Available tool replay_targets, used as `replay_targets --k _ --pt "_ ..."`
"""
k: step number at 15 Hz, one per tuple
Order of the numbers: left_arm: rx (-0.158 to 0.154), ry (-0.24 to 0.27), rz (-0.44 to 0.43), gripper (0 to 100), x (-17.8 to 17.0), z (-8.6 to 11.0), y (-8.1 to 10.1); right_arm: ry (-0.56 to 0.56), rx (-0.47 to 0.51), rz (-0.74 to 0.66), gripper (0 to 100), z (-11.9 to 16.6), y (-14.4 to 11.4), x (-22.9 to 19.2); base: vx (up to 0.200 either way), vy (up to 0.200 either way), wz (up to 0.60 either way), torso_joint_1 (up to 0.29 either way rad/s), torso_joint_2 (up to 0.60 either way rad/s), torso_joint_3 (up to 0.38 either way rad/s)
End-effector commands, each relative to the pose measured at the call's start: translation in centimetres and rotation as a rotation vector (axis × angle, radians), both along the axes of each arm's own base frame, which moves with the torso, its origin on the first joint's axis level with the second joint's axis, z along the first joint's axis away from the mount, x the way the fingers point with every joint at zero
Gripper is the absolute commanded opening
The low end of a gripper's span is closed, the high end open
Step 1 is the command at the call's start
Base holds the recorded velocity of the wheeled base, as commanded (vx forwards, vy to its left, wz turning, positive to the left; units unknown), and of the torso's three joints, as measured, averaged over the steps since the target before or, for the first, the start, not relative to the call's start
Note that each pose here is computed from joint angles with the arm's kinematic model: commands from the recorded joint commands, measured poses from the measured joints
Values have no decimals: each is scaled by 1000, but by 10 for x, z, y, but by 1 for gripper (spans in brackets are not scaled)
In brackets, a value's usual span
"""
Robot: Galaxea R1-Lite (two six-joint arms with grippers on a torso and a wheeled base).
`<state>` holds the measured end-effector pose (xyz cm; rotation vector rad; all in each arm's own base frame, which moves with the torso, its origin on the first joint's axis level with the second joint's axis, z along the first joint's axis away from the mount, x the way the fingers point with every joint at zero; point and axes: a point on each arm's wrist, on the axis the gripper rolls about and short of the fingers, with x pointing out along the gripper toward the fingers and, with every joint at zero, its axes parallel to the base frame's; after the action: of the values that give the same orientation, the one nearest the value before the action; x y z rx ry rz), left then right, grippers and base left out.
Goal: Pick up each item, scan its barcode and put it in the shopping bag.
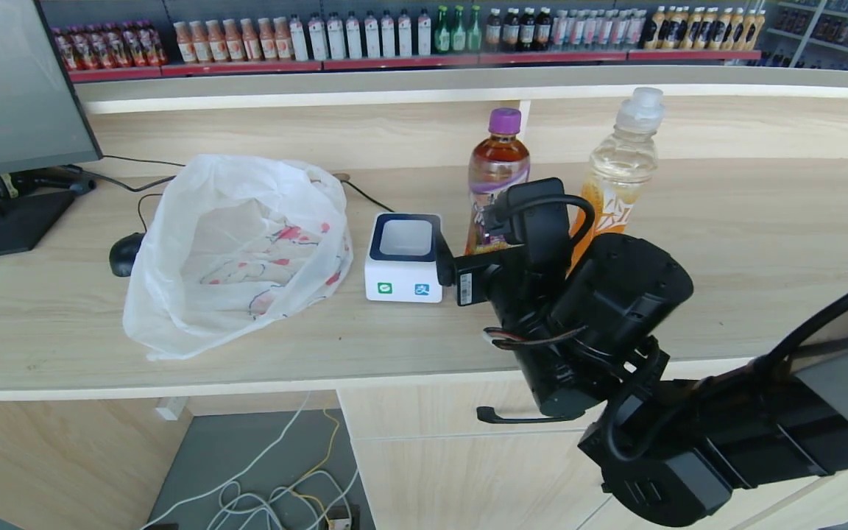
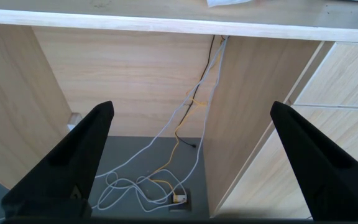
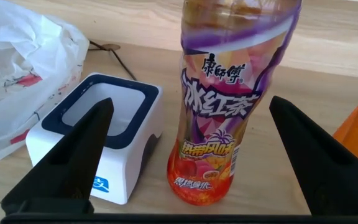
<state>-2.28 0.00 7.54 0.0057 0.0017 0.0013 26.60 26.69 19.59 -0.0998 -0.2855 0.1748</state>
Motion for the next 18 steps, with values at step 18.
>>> replay_targets --k 18 --pt "0 0 0 100 0 0 0 -21 13 -63 100 -1 -1 36 0 0 0 0 0 0"
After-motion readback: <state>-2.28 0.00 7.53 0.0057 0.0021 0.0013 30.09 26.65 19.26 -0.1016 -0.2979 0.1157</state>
